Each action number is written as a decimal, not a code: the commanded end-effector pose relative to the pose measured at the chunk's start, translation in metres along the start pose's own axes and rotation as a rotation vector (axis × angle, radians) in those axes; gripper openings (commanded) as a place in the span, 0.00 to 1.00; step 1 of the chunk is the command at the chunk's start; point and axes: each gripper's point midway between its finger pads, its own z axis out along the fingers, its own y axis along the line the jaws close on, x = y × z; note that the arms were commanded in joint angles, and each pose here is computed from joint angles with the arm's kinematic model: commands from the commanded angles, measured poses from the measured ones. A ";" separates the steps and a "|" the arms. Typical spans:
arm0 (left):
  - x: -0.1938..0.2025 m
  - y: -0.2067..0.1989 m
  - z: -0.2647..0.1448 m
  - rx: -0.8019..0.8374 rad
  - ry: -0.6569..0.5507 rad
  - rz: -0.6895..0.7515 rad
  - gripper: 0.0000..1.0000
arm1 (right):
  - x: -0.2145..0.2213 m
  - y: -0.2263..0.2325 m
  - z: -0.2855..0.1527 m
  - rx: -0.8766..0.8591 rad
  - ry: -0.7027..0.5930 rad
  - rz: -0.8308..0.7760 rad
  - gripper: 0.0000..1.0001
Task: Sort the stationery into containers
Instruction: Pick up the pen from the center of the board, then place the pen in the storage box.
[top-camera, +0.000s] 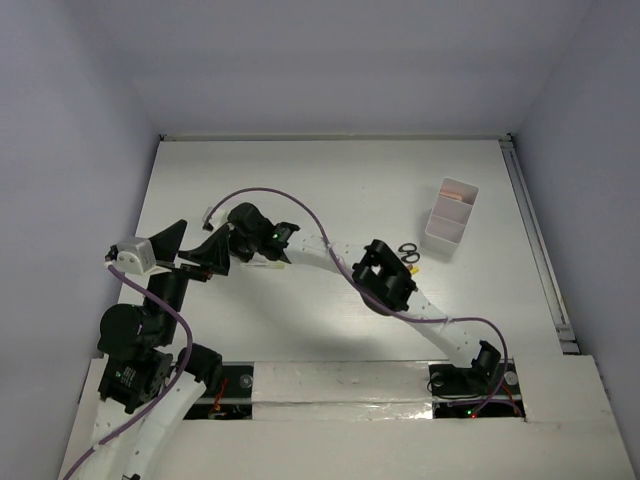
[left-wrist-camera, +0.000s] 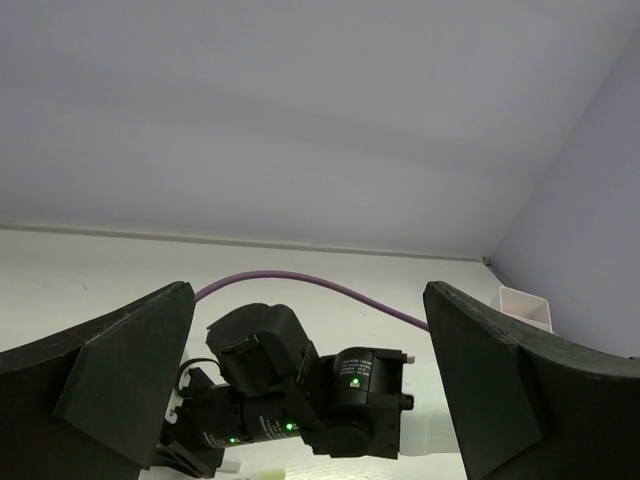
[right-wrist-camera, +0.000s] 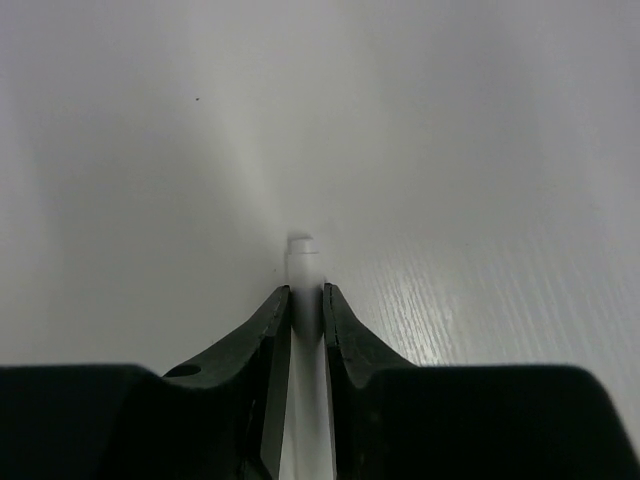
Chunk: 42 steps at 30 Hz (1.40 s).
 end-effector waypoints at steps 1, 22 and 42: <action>-0.001 -0.004 0.006 0.020 -0.010 -0.009 0.99 | 0.030 -0.018 0.006 0.034 0.055 0.022 0.21; 0.005 -0.003 0.011 0.009 0.011 -0.004 0.99 | -0.040 -0.137 -0.157 0.369 -0.370 0.255 0.00; 0.004 -0.006 0.009 0.026 0.008 -0.008 0.99 | 0.108 -0.315 -0.498 1.354 -0.693 0.610 0.00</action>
